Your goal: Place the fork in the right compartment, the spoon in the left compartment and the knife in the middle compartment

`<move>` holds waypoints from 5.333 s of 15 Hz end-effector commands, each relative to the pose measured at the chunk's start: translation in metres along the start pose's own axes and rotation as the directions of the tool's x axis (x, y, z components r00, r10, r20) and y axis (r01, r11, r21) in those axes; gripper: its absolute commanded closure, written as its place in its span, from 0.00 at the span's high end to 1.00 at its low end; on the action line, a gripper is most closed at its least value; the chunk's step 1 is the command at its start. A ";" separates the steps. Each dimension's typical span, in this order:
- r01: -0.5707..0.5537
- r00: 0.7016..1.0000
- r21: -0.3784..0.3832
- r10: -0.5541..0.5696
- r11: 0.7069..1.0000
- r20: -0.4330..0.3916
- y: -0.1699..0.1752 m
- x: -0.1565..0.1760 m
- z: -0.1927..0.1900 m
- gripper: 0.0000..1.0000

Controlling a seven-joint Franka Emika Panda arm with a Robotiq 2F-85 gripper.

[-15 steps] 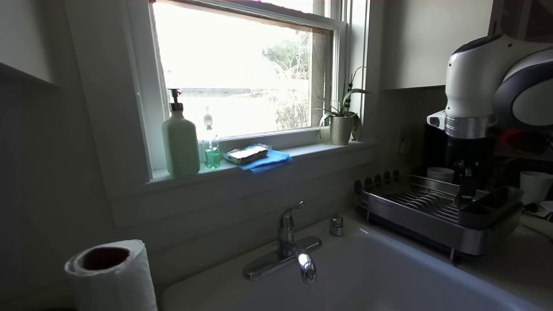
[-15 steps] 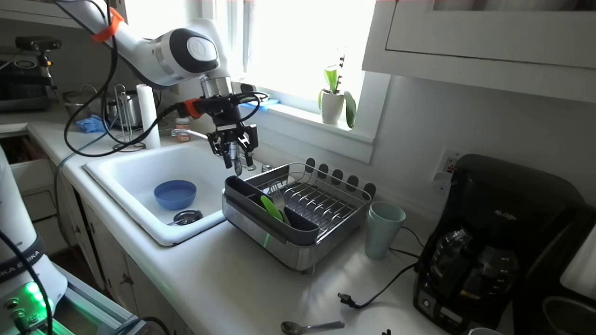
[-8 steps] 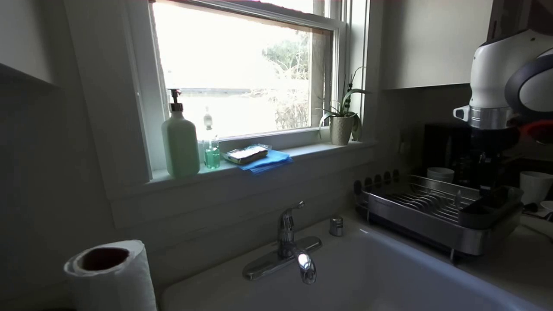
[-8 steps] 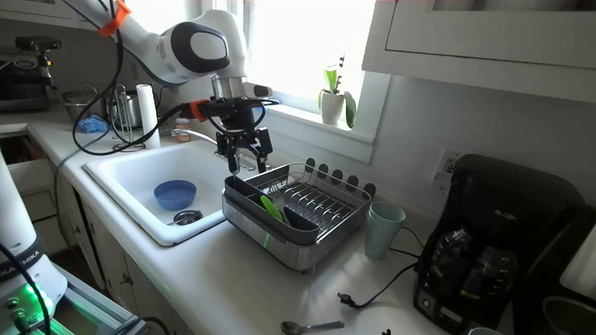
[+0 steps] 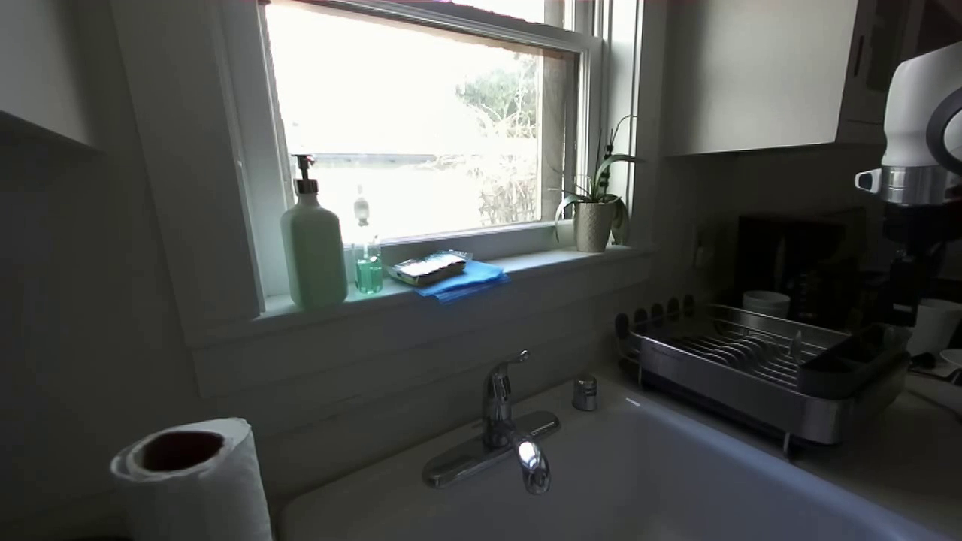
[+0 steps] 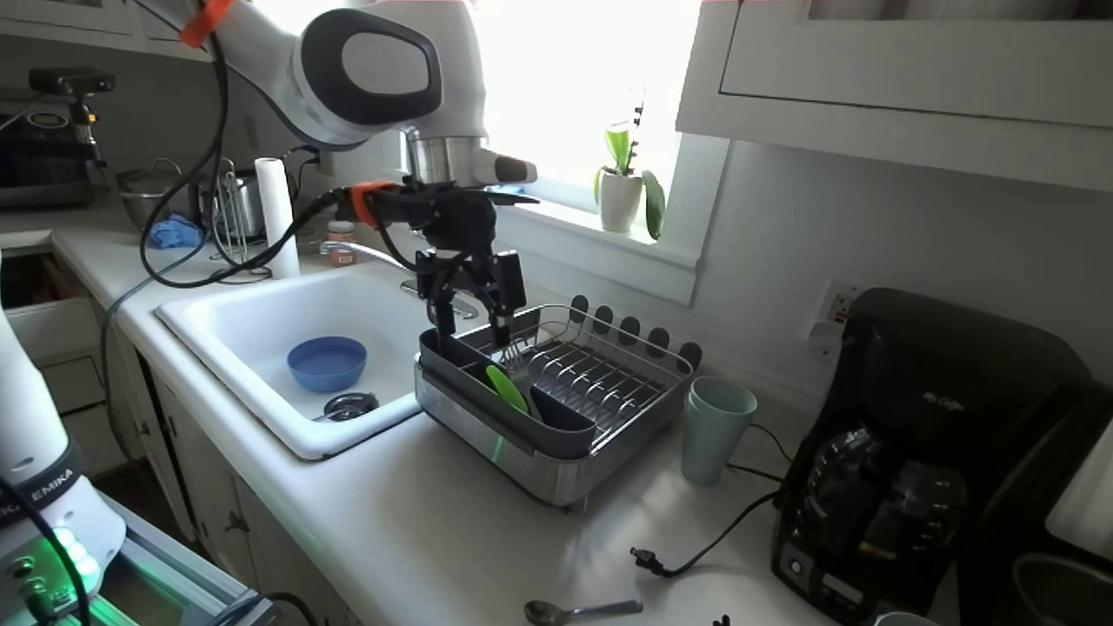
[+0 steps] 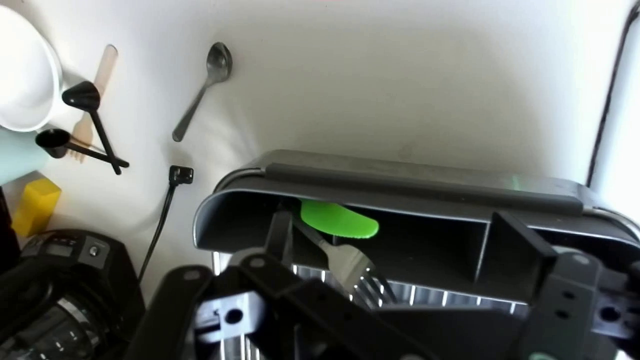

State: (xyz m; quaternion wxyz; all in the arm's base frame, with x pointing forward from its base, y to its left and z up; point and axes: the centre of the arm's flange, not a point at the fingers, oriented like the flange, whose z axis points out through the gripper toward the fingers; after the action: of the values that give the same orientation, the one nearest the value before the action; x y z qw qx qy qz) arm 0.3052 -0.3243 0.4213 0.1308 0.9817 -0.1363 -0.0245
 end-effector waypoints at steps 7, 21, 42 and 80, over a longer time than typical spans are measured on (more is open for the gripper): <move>-0.273 0.962 -0.006 0.273 0.962 -0.013 0.007 -0.002 0.010 1.00; -0.411 0.911 -0.035 0.411 0.911 -0.014 0.007 0.016 0.044 0.45; -0.383 0.924 -0.089 0.381 0.919 -0.045 0.053 -0.008 -0.012 0.01; 0.035 0.998 0.043 -0.037 0.998 0.048 -0.014 0.006 -0.103 0.01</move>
State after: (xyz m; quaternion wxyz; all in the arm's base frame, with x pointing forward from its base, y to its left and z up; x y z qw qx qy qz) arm 0.3187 -0.2729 0.5187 0.0874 0.9888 -0.1174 -0.0278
